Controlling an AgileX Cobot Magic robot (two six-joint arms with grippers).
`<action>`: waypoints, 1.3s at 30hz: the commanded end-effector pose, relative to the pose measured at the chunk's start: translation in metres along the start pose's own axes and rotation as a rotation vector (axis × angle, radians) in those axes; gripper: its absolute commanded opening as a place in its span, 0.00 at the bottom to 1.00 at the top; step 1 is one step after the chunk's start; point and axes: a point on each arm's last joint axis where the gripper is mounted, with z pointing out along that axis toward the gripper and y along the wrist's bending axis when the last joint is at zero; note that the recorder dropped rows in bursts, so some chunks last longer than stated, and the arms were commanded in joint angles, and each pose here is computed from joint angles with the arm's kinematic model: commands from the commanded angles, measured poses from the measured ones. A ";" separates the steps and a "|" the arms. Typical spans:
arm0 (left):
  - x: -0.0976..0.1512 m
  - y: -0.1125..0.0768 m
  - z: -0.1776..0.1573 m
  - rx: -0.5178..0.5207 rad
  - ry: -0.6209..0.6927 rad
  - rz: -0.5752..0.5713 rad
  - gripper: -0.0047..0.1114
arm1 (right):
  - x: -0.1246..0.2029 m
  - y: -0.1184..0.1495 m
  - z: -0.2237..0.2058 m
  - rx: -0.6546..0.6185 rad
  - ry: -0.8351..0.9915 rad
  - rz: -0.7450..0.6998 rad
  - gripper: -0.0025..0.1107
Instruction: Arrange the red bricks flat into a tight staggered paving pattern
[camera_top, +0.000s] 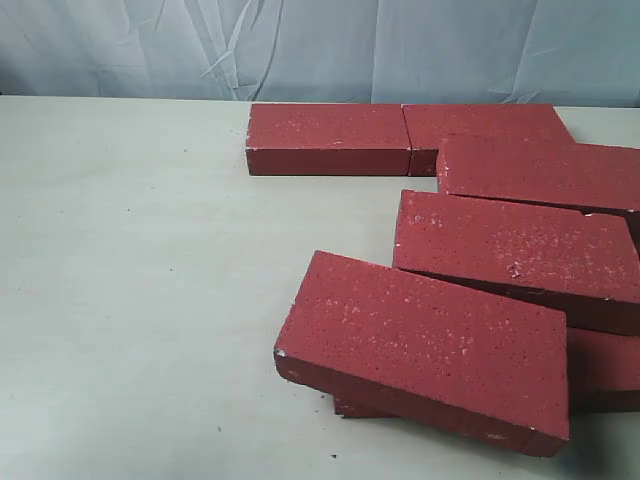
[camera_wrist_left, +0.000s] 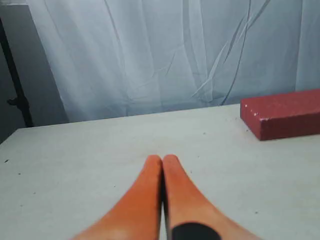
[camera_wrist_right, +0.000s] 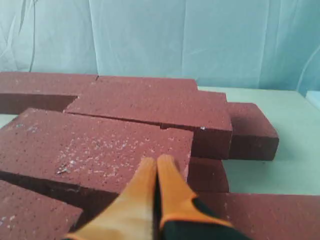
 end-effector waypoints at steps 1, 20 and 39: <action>-0.003 -0.001 0.000 0.016 -0.044 -0.195 0.04 | -0.010 0.000 -0.001 -0.001 -0.120 0.033 0.01; -0.082 0.018 -0.013 -0.005 -0.608 -0.610 0.04 | -0.111 -0.006 -0.034 -0.063 -0.549 0.416 0.01; -0.128 -0.015 0.091 0.138 0.109 -0.033 0.04 | -0.156 -0.003 0.026 -0.007 0.006 0.028 0.01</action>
